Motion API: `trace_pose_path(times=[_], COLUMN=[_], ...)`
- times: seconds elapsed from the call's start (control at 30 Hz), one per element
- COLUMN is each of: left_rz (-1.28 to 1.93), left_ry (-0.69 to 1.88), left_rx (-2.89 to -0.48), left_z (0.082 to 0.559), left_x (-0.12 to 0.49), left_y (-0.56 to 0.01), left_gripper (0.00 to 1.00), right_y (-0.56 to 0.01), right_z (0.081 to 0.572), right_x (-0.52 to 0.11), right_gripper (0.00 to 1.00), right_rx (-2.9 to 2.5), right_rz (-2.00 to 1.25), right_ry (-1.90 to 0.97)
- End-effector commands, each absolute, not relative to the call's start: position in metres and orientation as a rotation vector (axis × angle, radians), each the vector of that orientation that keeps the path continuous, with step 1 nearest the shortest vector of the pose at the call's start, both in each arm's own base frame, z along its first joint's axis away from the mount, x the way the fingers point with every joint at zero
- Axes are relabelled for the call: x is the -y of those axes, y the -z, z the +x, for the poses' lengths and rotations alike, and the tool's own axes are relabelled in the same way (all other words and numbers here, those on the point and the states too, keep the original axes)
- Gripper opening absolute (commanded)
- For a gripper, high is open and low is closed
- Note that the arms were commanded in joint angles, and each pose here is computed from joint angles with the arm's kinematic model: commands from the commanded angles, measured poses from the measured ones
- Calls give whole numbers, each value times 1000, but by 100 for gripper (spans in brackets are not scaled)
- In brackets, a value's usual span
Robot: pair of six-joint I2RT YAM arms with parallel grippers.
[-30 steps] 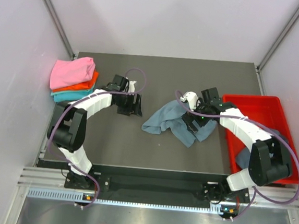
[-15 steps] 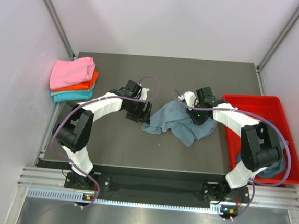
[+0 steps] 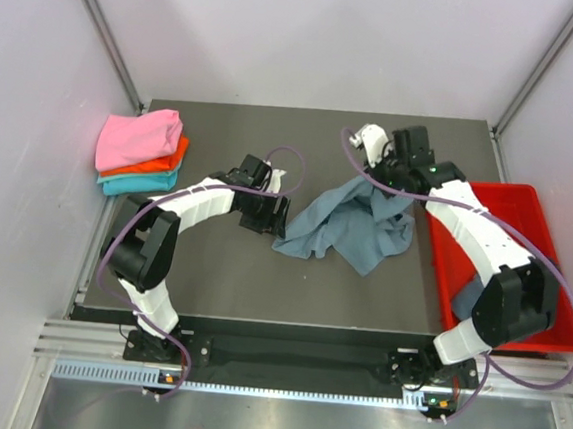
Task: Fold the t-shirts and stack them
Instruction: Flatten the tshirt out
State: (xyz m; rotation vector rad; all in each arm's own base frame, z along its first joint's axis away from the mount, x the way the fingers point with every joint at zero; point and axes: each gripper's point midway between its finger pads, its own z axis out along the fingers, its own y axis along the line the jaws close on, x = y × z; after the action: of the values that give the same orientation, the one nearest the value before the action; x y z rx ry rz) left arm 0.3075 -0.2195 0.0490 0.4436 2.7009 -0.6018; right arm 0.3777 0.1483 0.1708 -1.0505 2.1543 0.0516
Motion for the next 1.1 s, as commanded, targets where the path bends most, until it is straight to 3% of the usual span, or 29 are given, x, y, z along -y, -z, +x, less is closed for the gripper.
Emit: trace_pose_path(times=[0.0, 0.17, 0.37, 0.53, 0.67, 0.83, 1.07], left_rz=[475, 526, 554, 571, 575, 580, 331], left_ry=[595, 595, 589, 540, 419, 202, -29], left_rx=[-2642, -2648, -2630, -2597, -2555, -2366, -2106], left_z=[316, 318, 323, 324, 333, 369, 442], left_x=[224, 233, 246, 243, 228, 197, 115], left_y=[-55, -46, -53, -63, -75, -129, -232], left_gripper=[74, 65, 63, 63, 68, 84, 86], right_y=[-236, -245, -251, -300, -348, -405, -484], right_z=[385, 390, 399, 409, 407, 406, 409], right_x=[-163, -167, -167, -170, -176, -184, -220], right_gripper=[0, 0, 0, 0, 0, 0, 0], right_rx=[-1989, -1977, -1966, -1875, -1772, -1631, -1430], right_rz=[-1052, -1045, -1012, -941, -943, -942, -879], right_ry=[-76, -78, -69, -86, -110, -115, -238])
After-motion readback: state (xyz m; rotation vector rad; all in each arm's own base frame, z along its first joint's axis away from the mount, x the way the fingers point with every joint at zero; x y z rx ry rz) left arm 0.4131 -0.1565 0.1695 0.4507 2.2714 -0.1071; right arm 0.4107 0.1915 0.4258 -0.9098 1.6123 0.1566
